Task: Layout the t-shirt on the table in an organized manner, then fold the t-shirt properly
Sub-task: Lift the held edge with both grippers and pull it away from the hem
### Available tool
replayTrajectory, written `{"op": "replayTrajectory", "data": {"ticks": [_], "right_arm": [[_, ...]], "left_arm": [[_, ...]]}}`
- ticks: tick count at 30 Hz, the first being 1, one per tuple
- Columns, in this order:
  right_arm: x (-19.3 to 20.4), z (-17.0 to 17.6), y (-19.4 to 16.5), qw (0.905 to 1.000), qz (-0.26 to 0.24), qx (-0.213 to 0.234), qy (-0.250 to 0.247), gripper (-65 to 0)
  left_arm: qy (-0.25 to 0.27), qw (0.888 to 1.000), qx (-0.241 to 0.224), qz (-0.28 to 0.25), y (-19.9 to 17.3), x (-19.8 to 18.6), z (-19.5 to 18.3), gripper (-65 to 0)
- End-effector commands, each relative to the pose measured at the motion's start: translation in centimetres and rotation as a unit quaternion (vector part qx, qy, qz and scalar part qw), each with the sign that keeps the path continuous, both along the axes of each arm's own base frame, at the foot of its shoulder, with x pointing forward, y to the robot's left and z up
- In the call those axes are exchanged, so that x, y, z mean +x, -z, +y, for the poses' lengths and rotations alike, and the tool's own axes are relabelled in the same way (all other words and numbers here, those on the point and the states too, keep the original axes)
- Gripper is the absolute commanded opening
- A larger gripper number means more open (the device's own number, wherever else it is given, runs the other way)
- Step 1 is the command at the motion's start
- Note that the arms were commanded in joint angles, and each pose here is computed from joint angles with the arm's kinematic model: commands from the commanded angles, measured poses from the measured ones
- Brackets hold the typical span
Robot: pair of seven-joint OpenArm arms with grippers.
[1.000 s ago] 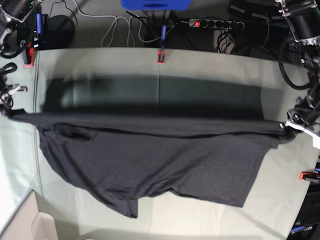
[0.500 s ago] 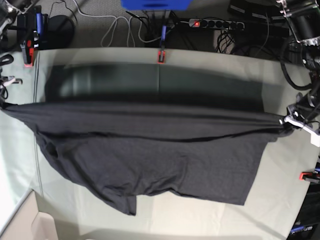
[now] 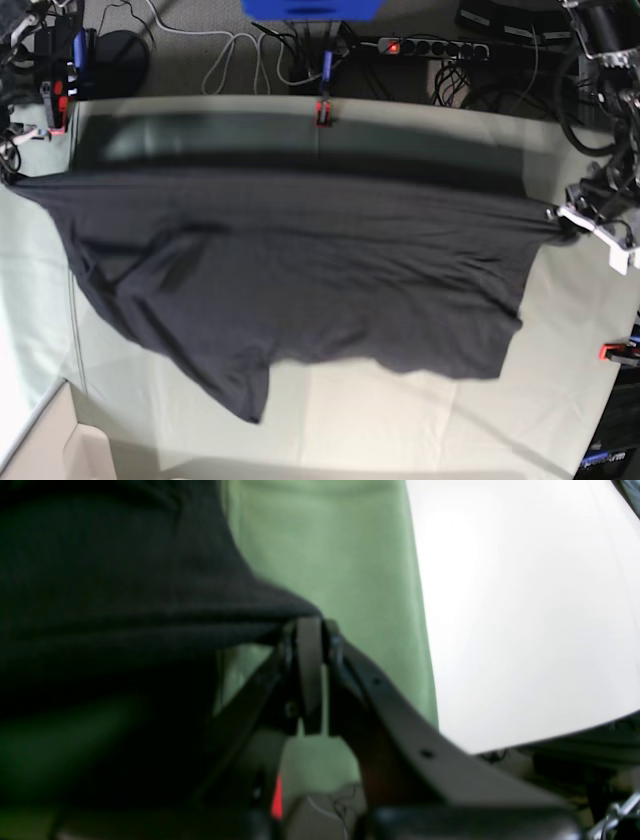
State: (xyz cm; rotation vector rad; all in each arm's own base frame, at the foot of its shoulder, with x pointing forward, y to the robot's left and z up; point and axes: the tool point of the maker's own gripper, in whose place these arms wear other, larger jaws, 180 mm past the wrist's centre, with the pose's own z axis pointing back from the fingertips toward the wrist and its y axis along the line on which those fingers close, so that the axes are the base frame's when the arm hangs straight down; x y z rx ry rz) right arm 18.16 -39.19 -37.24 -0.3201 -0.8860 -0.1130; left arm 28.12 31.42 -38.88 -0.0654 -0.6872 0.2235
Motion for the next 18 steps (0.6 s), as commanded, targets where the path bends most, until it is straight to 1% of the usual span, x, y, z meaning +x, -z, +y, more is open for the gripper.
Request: {"op": "replayTrajectory", "data": {"ticks": [1,3,5,7,9,12,14,18], "right_arm": [[0.7,-1.2,-2.1,0.9993,-0.028,-0.025,0.003,-65.0],[0.7,-1.2,-2.1,0.9993,-0.028,-0.025,0.003,-65.0],[0.7,-1.2,-2.1,0.9993,-0.028,-0.025,0.003,-65.0],[0.7,-1.2,-2.1,0.9993,-0.028,-0.025,0.003,-65.0],[0.7,-1.2,-2.1,0.9993,-0.028,-0.025,0.003,-65.0],[0.6,-1.2,-2.1,0.9993,-0.028,-0.025,0.004,-65.0],[0.2,-1.2,-1.7,0.9995,-0.023,-0.023,0.005,-65.0],[-0.8,-1.1,-1.1,0.9997,-0.009,-0.021,0.003,-65.0]], "left_arm": [[-0.004,0.999,0.032,-0.016,-1.5,0.8,1.5,-64.9],[-0.005,0.999,0.041,0.001,-1.3,0.4,1.9,-64.9],[-0.001,0.999,0.041,0.022,-0.8,-0.1,1.8,-64.9],[0.0,0.999,0.039,0.025,-1.0,-0.2,1.6,-64.9],[0.001,0.999,0.045,-0.002,-2.8,0.5,1.7,-64.9],[-0.015,0.998,0.053,-0.023,-4.4,0.3,2.6,-64.9],[-0.02,0.999,0.048,-0.015,-3.7,-0.2,2.5,-64.9],[-0.029,0.999,0.033,0.031,-0.5,-3.0,2.5,-64.9]]}}
